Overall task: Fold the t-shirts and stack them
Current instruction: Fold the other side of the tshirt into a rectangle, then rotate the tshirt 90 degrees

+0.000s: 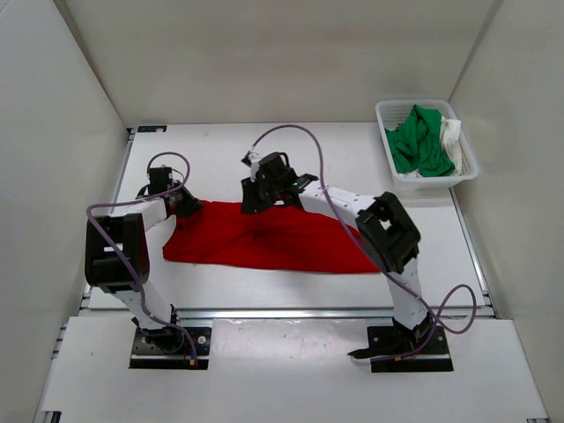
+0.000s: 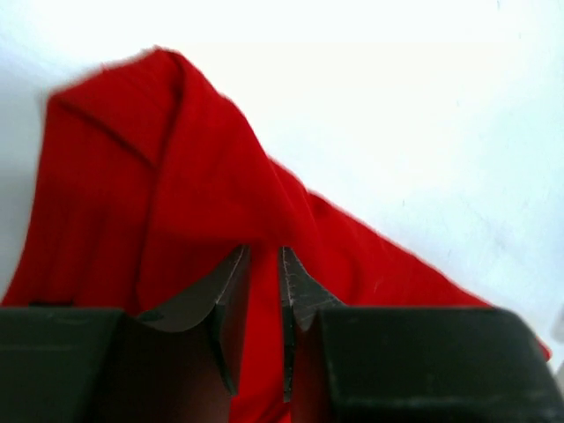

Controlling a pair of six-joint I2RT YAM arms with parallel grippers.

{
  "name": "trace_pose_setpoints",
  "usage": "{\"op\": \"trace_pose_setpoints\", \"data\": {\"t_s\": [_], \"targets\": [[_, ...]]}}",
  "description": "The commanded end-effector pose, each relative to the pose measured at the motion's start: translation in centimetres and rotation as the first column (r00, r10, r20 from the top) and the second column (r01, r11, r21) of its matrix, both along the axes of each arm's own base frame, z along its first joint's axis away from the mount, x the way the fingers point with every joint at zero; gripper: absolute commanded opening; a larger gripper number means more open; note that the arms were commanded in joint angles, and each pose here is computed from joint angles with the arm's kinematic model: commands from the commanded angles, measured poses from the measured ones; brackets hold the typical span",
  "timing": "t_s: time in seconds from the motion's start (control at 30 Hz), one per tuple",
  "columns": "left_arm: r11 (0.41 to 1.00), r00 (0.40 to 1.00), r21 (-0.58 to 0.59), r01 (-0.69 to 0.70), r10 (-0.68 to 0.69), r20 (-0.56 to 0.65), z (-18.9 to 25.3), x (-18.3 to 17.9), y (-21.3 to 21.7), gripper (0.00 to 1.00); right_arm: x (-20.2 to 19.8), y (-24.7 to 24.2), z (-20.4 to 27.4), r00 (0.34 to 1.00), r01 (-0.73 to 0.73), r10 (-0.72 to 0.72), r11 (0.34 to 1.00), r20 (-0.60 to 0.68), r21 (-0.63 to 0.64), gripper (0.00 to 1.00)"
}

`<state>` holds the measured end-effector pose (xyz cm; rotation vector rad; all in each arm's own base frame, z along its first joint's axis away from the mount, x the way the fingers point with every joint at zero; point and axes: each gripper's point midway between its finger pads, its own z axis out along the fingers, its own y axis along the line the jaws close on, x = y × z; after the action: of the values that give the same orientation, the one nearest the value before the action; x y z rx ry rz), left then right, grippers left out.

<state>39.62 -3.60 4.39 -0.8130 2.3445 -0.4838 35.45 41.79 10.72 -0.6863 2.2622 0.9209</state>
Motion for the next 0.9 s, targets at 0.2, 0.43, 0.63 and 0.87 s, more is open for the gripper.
{"op": "trace_pose_setpoints", "data": {"t_s": [0.2, 0.43, 0.63, 0.87], "targets": [[0.994, 0.996, -0.071, -0.08, 0.082, 0.03, 0.2, 3.0, 2.4, 0.29, -1.2, 6.8, -2.2, 0.982, -0.187, 0.188, 0.981, 0.023, -0.045, 0.38], [0.996, 0.997, -0.055, -0.067, 0.068, 0.021, -0.1, 3.3, 1.9, 0.29, -0.6, 8.3, -4.3, 0.977, -0.214, 0.213, 0.971, -0.013, -0.11, 0.4], [0.996, 0.997, -0.054, -0.077, 0.078, 0.011, -0.6, 4.0, 2.7, 0.28, -1.8, 9.1, -5.6, 0.973, -0.231, 0.231, 0.963, -0.015, -0.137, 0.4], [0.995, 0.996, -0.039, -0.094, 0.094, 0.004, -0.8, 5.1, 3.6, 0.29, -3.0, 8.2, -3.1, 0.974, -0.226, 0.228, 0.968, -0.001, -0.109, 0.14]]}}
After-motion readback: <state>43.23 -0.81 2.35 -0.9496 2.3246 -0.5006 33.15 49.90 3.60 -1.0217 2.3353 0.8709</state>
